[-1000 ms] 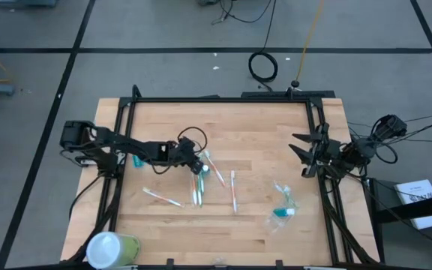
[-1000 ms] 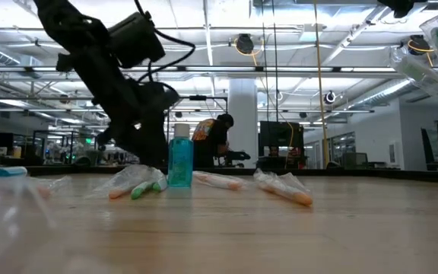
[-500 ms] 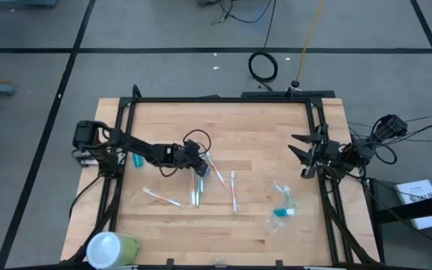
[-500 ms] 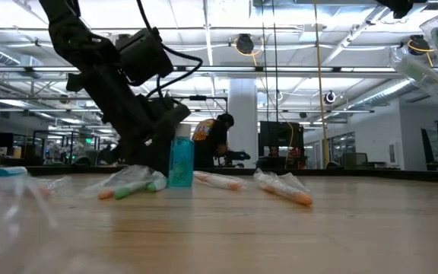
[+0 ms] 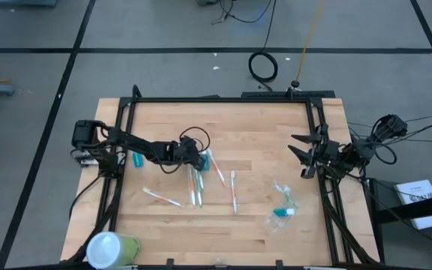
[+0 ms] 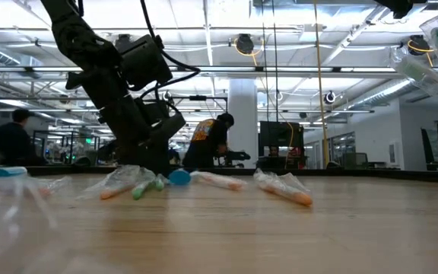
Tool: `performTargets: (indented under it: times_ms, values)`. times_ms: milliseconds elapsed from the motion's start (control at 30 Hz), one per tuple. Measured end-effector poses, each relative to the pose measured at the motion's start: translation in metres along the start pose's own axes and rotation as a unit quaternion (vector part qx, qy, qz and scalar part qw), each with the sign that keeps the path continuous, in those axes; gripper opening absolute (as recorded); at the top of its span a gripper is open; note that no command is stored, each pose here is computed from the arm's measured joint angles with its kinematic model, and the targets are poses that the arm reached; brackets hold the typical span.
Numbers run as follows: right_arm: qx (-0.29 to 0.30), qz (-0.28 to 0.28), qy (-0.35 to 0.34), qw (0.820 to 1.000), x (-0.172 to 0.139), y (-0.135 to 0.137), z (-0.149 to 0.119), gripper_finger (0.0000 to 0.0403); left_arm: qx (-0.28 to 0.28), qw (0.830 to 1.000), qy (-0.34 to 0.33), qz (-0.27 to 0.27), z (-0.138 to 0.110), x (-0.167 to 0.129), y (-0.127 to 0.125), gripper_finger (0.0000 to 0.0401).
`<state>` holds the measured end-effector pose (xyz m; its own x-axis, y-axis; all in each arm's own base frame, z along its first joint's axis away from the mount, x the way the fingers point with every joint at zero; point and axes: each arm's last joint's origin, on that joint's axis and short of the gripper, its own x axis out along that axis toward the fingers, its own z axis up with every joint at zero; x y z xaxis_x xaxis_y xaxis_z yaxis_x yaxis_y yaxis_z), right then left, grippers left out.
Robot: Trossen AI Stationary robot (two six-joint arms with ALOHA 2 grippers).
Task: Pick & Place toothbrushing station
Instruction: Put the green toothbrush into the top section of the transparent organizer
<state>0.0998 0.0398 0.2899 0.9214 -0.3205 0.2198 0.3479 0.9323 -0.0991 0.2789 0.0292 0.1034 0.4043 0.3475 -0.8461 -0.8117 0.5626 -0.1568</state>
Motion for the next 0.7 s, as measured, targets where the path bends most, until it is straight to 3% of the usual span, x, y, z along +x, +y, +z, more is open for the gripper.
performTargets:
  times_ms: [100, 333, 567, 700]
  values:
    - [0.000, 0.000, 0.000, 1.000, 0.000, 0.000, 0.000, 0.0156, 0.001, 1.000, 0.001, 0.002, -0.001, 0.000, 0.000, 0.0127]
    - [-0.003, 0.001, 0.003, 1.000, 0.000, 0.000, -0.001, 0.0155, 0.008, 1.000, -0.003, 0.000, 0.000, -0.001, 0.001, 0.0024]
    - [-0.006, 0.002, 0.005, 1.000, 0.001, 0.002, -0.002, 0.0155, 0.040, 0.998, -0.030, -0.040, 0.010, -0.020, -0.003, 0.0040]
    - [-0.010, 0.004, 0.010, 1.000, 0.003, 0.005, -0.003, 0.0155, 0.056, 0.990, -0.091, -0.087, 0.026, -0.045, -0.009, 0.0036]
